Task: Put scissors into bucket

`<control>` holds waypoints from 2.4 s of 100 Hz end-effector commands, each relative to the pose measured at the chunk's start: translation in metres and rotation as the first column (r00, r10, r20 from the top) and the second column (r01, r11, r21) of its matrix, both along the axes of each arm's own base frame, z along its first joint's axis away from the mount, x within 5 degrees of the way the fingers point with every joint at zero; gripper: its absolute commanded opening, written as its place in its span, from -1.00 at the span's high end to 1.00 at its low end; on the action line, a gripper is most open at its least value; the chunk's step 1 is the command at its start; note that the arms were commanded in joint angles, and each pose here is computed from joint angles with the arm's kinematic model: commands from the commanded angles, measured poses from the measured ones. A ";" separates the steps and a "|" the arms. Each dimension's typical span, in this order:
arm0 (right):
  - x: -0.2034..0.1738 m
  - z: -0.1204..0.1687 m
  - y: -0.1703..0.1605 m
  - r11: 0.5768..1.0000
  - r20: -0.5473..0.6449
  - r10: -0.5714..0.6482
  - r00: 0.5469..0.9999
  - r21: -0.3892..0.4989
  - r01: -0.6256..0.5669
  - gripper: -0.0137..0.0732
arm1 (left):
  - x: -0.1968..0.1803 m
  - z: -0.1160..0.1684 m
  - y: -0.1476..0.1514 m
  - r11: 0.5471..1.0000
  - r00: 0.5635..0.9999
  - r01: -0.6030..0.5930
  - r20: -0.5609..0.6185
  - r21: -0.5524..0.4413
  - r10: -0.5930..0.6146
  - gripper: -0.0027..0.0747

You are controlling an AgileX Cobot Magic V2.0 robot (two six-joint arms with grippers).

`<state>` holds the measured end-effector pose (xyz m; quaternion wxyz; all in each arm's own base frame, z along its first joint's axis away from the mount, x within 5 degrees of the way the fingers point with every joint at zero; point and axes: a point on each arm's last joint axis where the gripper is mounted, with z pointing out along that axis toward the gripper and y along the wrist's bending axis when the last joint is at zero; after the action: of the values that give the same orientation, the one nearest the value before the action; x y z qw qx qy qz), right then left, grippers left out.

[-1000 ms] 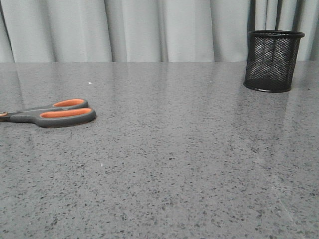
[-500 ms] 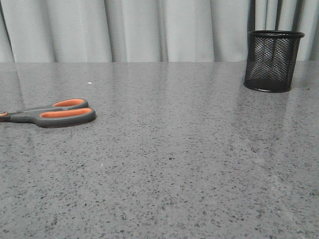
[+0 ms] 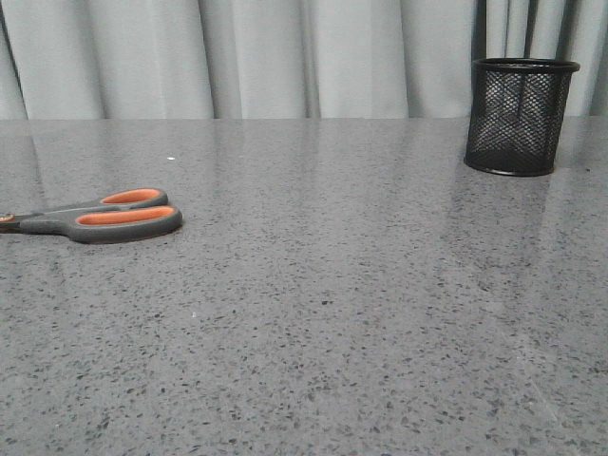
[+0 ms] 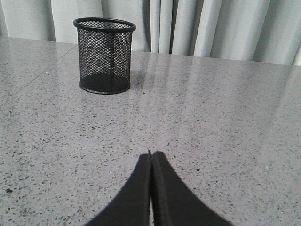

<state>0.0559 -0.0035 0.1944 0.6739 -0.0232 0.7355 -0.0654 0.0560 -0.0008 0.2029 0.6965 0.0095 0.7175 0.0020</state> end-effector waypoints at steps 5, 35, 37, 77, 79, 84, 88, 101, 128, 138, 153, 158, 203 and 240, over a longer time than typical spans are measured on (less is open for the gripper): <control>0.000 0.000 -0.001 1.000 0.075 -0.008 0.997 -0.012 0.009 0.84 | -0.001 0.003 0.000 1.000 0.996 -0.006 0.092 -0.011 0.007 0.98; 0.000 0.004 0.000 0.995 0.125 -0.013 0.992 0.099 0.001 0.84 | -0.002 0.008 0.001 0.979 0.989 0.011 0.146 -0.205 0.019 0.98; 0.000 0.004 0.000 0.994 0.127 -0.014 0.992 0.110 0.000 0.84 | -0.002 0.008 0.001 0.975 0.989 0.013 0.145 -0.224 0.020 0.98; -0.005 0.032 -0.005 0.834 0.302 -0.116 0.946 0.547 -0.072 0.84 | -0.005 0.026 0.002 0.776 0.982 0.089 0.183 -0.625 0.035 0.98; -0.006 0.036 -0.005 0.834 0.312 -0.114 0.943 0.545 -0.079 0.84 | -0.006 0.030 0.001 0.776 0.981 0.098 0.193 -0.623 0.030 0.98; -0.008 0.046 -0.004 0.835 0.325 -0.104 0.940 0.542 -0.095 0.84 | -0.009 0.042 -0.001 0.789 0.978 0.121 0.211 -0.602 0.011 0.99; -0.008 0.054 -0.002 0.837 0.321 -0.086 0.943 0.537 -0.107 0.84 | -0.012 0.053 -0.002 0.804 0.976 0.137 0.219 -0.579 -0.009 0.99; -0.002 0.076 0.005 0.858 0.225 -0.005 0.974 0.502 -0.111 0.83 | -0.016 0.093 -0.009 0.871 0.980 0.160 0.183 -0.465 -0.083 0.99; 0.043 0.128 0.013 0.914 -0.157 0.142 0.977 0.400 -0.068 0.83 | 0.015 0.159 -0.018 0.972 0.963 0.162 -0.186 -0.172 -0.194 0.98; 0.061 0.139 0.015 0.915 -0.279 0.184 0.943 0.399 -0.061 0.83 | 0.032 0.171 -0.021 0.971 0.922 0.194 -0.312 -0.142 -0.230 0.98; 0.073 0.150 0.017 0.919 -0.366 0.221 0.904 0.387 -0.068 0.83 | 0.048 0.178 -0.024 0.964 0.865 0.212 -0.428 -0.157 -0.260 0.98; 0.075 0.152 0.017 0.927 -0.382 0.232 0.895 0.366 -0.084 0.83 | 0.053 0.179 -0.024 0.964 0.855 0.217 -0.447 -0.152 -0.263 0.98; 0.086 0.159 0.020 0.925 -0.487 0.281 0.827 0.367 -0.098 -0.29 | 0.076 0.180 -0.039 0.903 0.782 0.403 -0.457 -0.147 -0.423 0.17; 0.086 0.159 0.020 0.929 -0.496 0.288 0.820 0.351 -0.114 -0.29 | 0.135 0.181 -0.047 0.721 0.482 0.690 -0.701 -0.066 -0.525 0.17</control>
<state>0.1384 0.0185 0.3399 0.4030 -0.0088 0.9045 0.1389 0.1791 -0.0436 0.3737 0.3410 0.2927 0.8799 -0.1542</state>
